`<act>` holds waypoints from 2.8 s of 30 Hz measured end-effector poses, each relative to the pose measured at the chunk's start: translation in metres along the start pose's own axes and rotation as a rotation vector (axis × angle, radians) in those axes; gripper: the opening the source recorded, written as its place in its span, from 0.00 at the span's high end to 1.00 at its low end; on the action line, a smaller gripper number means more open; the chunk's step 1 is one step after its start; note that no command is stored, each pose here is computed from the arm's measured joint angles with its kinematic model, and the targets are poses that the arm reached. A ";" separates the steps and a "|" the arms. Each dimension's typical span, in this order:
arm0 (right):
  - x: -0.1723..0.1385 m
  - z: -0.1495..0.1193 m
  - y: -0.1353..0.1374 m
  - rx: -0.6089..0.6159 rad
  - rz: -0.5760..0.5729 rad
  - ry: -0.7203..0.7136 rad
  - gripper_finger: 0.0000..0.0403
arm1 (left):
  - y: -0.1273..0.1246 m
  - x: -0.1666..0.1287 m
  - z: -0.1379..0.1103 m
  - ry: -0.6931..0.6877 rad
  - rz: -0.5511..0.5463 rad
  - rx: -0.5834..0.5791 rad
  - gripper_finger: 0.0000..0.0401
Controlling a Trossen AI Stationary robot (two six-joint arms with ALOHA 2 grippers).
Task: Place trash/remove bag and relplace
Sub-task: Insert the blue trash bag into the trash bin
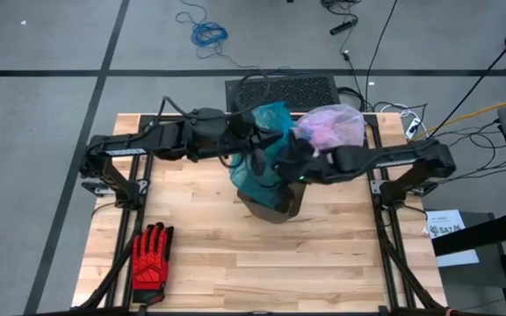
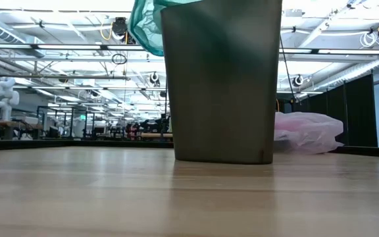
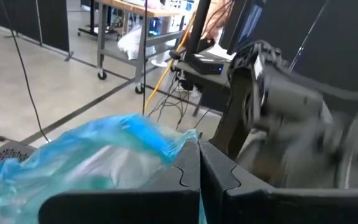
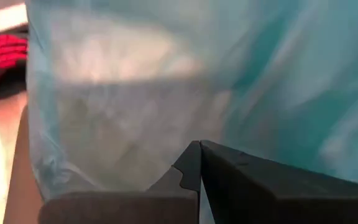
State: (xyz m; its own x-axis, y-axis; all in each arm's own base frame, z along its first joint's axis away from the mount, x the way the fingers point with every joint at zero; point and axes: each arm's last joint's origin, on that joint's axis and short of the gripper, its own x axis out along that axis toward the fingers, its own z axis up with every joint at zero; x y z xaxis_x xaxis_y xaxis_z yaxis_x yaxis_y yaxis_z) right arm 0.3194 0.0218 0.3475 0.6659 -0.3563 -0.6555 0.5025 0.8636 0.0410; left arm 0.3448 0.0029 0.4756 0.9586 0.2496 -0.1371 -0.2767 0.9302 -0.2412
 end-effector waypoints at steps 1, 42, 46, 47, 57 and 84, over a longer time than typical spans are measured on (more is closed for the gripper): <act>0.005 -0.003 0.004 0.012 0.001 0.019 1.00 | 0.000 -0.002 0.001 -0.003 -0.001 -0.001 1.00; 0.070 -0.038 0.008 0.155 0.110 0.371 1.00 | 0.024 -0.049 -0.043 0.061 0.024 -0.109 1.00; 0.089 -0.031 0.009 0.216 0.181 0.333 1.00 | 0.028 -0.061 -0.041 0.047 0.033 -0.095 1.00; 0.093 -0.029 0.008 0.234 0.199 0.322 1.00 | 0.030 -0.065 -0.039 0.039 0.038 -0.081 1.00; 0.096 0.013 -0.009 0.267 0.286 0.161 1.00 | 0.048 -0.095 -0.030 0.057 0.134 -0.055 1.00; 0.087 0.038 0.001 -0.109 0.274 0.145 1.00 | 0.037 -0.088 -0.025 -0.094 -0.032 -0.146 1.00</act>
State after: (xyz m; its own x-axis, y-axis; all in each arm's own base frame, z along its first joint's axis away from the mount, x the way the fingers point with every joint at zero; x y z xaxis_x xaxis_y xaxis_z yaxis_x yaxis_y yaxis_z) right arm 0.3986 -0.0218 0.3190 0.6788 -0.0579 -0.7320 0.2486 0.9561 0.1549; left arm 0.2488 0.0088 0.4548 0.9672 0.2512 -0.0389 -0.2467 0.8906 -0.3820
